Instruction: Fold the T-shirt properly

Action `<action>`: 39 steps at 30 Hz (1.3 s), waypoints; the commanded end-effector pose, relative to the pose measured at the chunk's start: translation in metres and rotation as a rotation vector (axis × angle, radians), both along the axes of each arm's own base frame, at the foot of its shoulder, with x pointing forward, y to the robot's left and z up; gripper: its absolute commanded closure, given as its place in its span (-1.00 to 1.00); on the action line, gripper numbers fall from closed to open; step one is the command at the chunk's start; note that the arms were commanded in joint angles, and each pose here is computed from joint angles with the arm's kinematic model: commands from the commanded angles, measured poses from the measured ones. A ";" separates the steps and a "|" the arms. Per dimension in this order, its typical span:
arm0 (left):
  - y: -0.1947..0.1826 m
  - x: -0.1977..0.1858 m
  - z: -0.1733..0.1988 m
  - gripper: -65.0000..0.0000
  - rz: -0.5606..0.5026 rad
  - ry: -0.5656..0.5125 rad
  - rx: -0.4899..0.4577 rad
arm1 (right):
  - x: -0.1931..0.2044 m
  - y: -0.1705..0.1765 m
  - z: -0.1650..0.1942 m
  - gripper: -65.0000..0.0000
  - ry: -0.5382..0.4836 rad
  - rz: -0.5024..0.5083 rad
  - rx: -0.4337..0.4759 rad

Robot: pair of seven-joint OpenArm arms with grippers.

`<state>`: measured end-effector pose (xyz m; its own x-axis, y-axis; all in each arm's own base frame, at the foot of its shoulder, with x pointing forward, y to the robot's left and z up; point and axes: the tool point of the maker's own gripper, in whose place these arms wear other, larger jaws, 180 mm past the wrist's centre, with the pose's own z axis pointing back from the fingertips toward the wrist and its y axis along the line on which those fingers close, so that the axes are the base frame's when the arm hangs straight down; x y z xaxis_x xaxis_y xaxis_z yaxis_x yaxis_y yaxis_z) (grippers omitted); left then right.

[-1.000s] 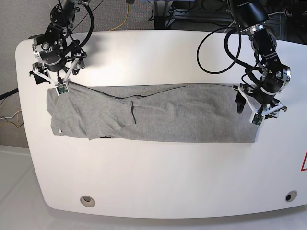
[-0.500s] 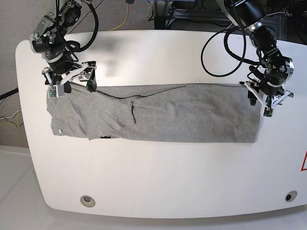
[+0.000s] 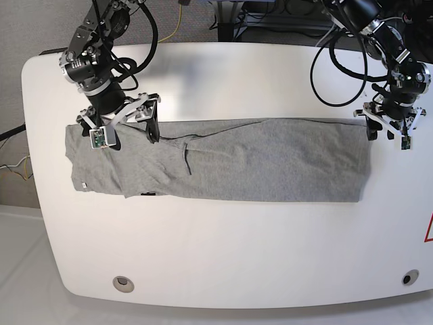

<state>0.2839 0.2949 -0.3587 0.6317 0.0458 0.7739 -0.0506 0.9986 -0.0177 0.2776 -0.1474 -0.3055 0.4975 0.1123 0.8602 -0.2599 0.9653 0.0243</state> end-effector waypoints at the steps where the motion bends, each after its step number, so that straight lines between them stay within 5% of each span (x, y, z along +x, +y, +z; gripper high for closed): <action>1: -0.004 0.011 0.006 -0.25 -0.031 -0.059 -0.064 | 0.009 0.002 0.007 -0.54 -0.031 0.045 -0.112; 7: 0.003 0.014 -0.003 -0.42 -0.026 -0.075 -0.144 | 0.010 -0.020 -0.007 -0.50 0.030 0.017 -0.311; 11: 0.015 0.013 -0.013 -0.45 0.007 -0.085 -0.226 | 0.008 -0.041 -0.023 -0.49 0.106 -0.040 -0.353; 19: 0.022 0.017 -0.023 -0.41 0.029 -0.093 -0.321 | 0.002 -0.062 -0.051 -0.49 0.183 -0.116 -0.206; 21: 0.023 0.021 -0.023 -0.40 0.046 -0.123 -0.386 | 0.000 -0.060 -0.069 -0.49 0.199 -0.141 -0.054; 25: 0.022 0.028 -0.018 -0.39 0.049 -0.153 -0.420 | -0.004 -0.054 -0.080 -0.48 0.214 -0.146 0.042; 39: 0.003 0.065 -0.001 -0.40 -0.001 -0.213 -0.501 | -0.014 -0.045 -0.074 -0.47 0.218 -0.113 -0.006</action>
